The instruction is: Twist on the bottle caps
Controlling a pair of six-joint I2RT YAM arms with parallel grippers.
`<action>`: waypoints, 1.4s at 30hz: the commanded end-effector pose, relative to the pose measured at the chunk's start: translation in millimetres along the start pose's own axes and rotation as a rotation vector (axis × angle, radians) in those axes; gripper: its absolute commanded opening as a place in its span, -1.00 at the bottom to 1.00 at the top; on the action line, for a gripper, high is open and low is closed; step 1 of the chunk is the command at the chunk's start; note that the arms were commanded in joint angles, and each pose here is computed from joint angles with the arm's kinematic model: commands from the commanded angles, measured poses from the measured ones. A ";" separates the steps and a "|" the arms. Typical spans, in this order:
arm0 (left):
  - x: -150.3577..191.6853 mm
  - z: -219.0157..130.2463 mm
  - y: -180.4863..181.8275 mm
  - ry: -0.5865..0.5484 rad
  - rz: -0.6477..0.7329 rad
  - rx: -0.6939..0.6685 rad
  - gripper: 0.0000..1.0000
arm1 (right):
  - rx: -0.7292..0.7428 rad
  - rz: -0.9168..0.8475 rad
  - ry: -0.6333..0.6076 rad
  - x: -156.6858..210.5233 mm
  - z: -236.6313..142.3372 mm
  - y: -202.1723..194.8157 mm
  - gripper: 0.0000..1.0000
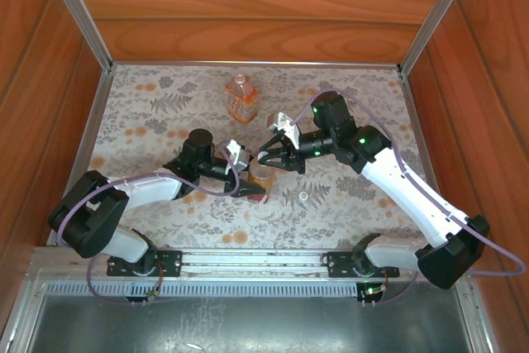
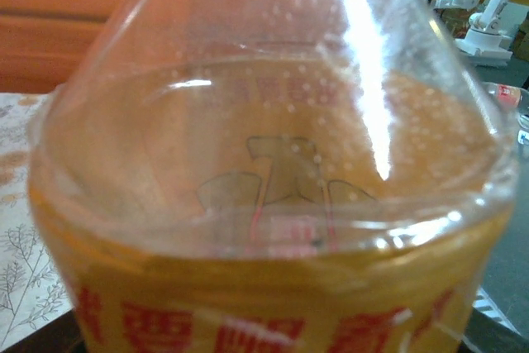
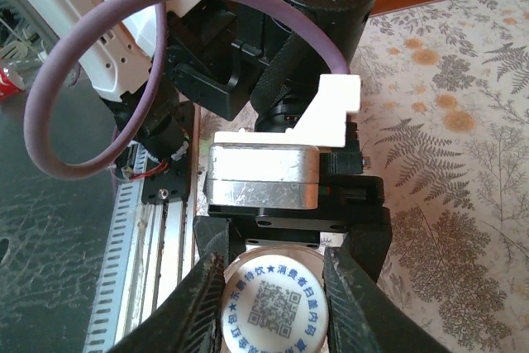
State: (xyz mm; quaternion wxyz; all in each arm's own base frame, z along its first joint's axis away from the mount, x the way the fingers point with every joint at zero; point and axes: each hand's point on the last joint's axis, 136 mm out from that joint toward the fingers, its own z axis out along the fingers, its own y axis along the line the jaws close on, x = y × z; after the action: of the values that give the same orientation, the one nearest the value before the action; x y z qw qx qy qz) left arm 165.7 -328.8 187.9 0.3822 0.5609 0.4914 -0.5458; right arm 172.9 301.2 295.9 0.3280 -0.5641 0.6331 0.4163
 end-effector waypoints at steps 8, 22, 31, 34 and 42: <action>-5.2 -21.0 74.8 0.045 0.097 -0.473 -0.08 | 0.307 0.146 -0.023 6.3 1.8 -62.0 -0.82; 5.9 -48.6 177.8 0.359 0.333 -1.165 -0.08 | 0.937 0.892 -0.011 89.5 -7.3 -177.1 -0.90; 29.4 -31.6 166.1 0.389 0.328 -1.048 -0.08 | 0.792 0.620 -0.030 55.5 -8.3 -159.9 -0.02; 37.5 -26.2 152.2 0.359 0.299 -0.941 -0.08 | 0.761 0.406 -0.082 34.4 -20.0 -145.2 0.33; 29.7 6.5 59.4 0.153 0.243 -0.344 -0.08 | 0.430 -0.120 -0.099 14.9 -16.8 -60.1 0.52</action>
State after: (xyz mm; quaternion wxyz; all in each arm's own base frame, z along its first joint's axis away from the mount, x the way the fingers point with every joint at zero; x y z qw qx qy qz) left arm 269.8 -331.0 125.1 0.5213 0.5351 0.6201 -0.2398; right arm 264.8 267.6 272.3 0.4766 -0.3737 0.7520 0.2603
